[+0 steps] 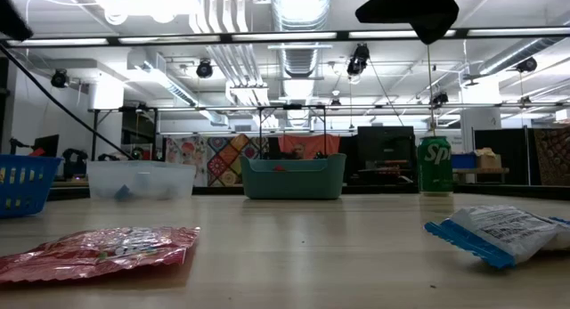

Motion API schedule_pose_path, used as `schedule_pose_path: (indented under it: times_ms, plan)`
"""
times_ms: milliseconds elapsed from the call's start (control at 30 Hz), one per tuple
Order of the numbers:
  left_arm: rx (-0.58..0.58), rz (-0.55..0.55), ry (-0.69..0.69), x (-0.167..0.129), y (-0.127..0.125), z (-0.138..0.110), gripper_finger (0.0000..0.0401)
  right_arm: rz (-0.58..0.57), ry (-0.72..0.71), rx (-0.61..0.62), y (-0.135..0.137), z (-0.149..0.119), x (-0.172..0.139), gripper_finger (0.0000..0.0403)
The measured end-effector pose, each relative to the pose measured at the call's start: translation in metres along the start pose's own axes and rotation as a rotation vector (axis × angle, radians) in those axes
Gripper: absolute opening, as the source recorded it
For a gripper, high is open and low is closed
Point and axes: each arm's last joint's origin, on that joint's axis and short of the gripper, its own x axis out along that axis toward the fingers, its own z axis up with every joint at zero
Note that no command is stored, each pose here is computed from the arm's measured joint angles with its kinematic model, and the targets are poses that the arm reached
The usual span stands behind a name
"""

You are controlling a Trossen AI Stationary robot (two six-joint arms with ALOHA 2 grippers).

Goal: Sort candy
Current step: Put the white candy into the transparent bin

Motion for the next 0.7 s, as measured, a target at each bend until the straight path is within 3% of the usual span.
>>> schedule_pose_path:
  times_ms: [233,600,700]
  plan:
    - [0.075,-0.044,-0.082,0.002,-0.007,0.008,0.0000,0.139,0.147,-0.005,0.003,-0.006,-0.001,0.0201]
    - [0.202,-0.048,-0.100,0.015,-0.010,0.023,0.0000,0.209,0.533,-0.103,0.028,-0.024,0.008,0.0201]
    - [0.208,-0.034,-0.110,0.018,-0.009,0.026,0.0000,0.176,0.676,-0.143,0.035,-0.035,0.015,0.0201]
